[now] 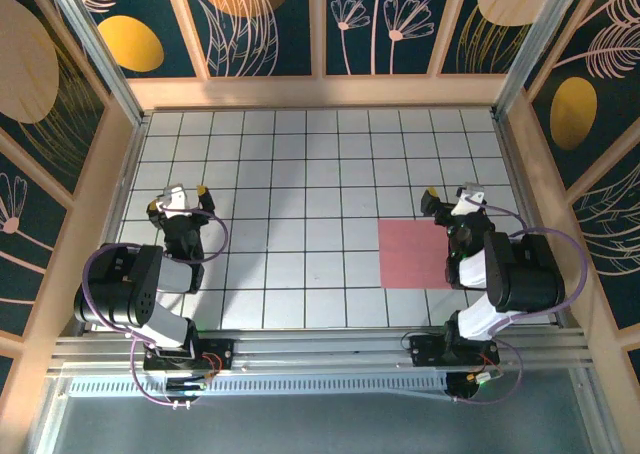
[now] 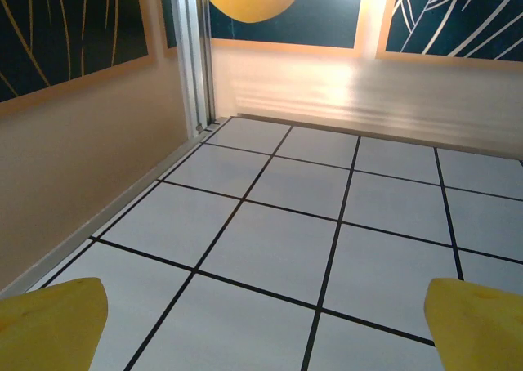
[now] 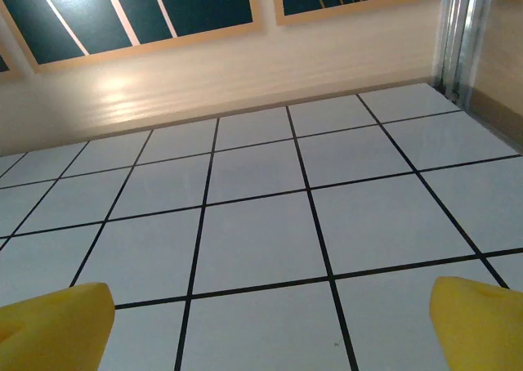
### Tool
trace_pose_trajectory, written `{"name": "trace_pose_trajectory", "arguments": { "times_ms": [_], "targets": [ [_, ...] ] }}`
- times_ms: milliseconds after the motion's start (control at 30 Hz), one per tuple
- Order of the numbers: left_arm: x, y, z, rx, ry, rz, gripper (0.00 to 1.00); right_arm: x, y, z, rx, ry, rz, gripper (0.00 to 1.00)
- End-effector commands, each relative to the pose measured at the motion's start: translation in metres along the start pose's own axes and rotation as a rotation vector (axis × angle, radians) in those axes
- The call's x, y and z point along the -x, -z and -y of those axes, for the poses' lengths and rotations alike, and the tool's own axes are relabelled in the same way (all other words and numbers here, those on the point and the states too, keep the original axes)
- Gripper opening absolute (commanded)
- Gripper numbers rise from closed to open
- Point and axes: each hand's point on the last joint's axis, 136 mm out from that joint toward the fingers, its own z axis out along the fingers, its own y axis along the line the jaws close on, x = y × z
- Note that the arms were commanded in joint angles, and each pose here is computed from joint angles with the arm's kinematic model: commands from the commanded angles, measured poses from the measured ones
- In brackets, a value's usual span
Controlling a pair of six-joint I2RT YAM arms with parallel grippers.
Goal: Fold a paper plane with a square sheet of paper (fold left side to right side)
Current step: Move the square sheet of paper to the center of the table.
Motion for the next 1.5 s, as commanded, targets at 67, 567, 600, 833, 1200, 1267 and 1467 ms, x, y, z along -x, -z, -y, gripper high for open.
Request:
{"name": "trace_pose_trajectory", "arguments": {
  "times_ms": [67,567,600,833,1200,1267,1467],
  "targets": [
    [0.008,-0.001,0.002,-0.012,0.03,0.024,0.99,0.007,-0.003,-0.001,-0.006,0.014,0.026,0.99],
    [0.008,-0.001,0.002,-0.015,0.03,0.022,0.99,0.008,-0.004,-0.002,-0.004,0.014,0.027,0.99],
    [0.007,-0.001,0.002,-0.014,0.029,0.021,0.99,0.008,-0.004,-0.002,-0.003,0.012,0.027,0.99],
    [0.008,-0.001,0.002,-0.014,0.031,0.023,0.99,0.009,-0.004,-0.002,0.0,0.011,0.029,0.99],
    [0.053,0.0,0.014,-0.061,0.035,-0.001,0.99,0.059,0.011,-0.004,-0.028,-0.041,0.059,0.99],
    [0.067,0.002,0.018,-0.078,0.101,-0.018,0.99,0.064,0.011,-0.006,-0.026,-0.129,-0.003,0.99],
    [0.058,0.01,0.057,-0.247,0.286,-0.301,0.99,0.045,0.019,-0.049,0.142,-0.386,-0.31,0.99]
  ]
}}
